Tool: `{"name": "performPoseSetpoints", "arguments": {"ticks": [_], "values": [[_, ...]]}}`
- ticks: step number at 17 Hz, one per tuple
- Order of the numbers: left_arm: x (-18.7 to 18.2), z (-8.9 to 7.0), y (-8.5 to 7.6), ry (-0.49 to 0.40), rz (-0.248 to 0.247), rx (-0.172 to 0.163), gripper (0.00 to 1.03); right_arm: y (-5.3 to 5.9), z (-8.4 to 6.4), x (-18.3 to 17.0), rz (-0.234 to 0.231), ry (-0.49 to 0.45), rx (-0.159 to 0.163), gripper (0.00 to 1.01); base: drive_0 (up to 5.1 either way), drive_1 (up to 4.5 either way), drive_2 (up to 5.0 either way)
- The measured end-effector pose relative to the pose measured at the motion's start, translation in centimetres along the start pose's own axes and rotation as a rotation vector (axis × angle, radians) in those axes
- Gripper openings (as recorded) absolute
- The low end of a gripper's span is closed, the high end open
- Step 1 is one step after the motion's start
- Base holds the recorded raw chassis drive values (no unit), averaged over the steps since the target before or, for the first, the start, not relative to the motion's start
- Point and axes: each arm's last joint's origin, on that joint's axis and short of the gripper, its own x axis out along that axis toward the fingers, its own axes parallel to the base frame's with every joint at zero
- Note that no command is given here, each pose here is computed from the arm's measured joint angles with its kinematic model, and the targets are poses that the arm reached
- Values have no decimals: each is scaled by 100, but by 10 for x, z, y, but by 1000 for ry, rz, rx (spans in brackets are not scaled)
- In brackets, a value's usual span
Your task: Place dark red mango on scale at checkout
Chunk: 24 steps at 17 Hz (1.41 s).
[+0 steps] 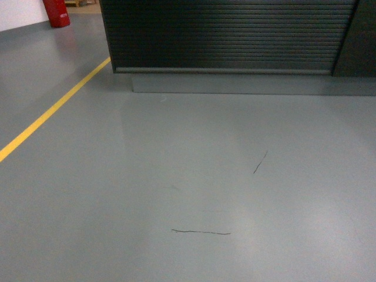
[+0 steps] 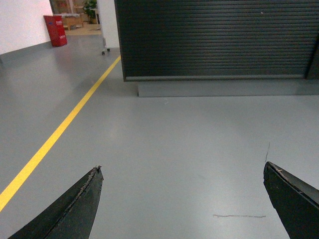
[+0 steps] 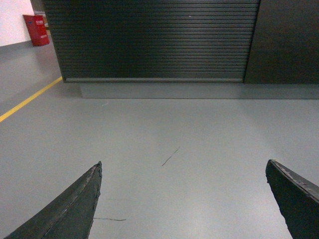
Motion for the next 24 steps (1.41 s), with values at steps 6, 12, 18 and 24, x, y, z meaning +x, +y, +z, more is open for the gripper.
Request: {"name": "performPoseSetpoints", "arguments": {"ticks": [6,12,18,24], "values": [[0,0,0,0,0,0,98,0,0,0,0,-1,0,98,-3,275,-282],[0,0,0,1,0,0,98,0,0,0,0,0,0,98,-8,279,-294],[0,0,0,1,0,0,98,0,0,0,0,1,0,98,-6,283,-295],[0,0,0,0,0,0,98,0,0,0,0,0,0,98,2,307,-302]]}}
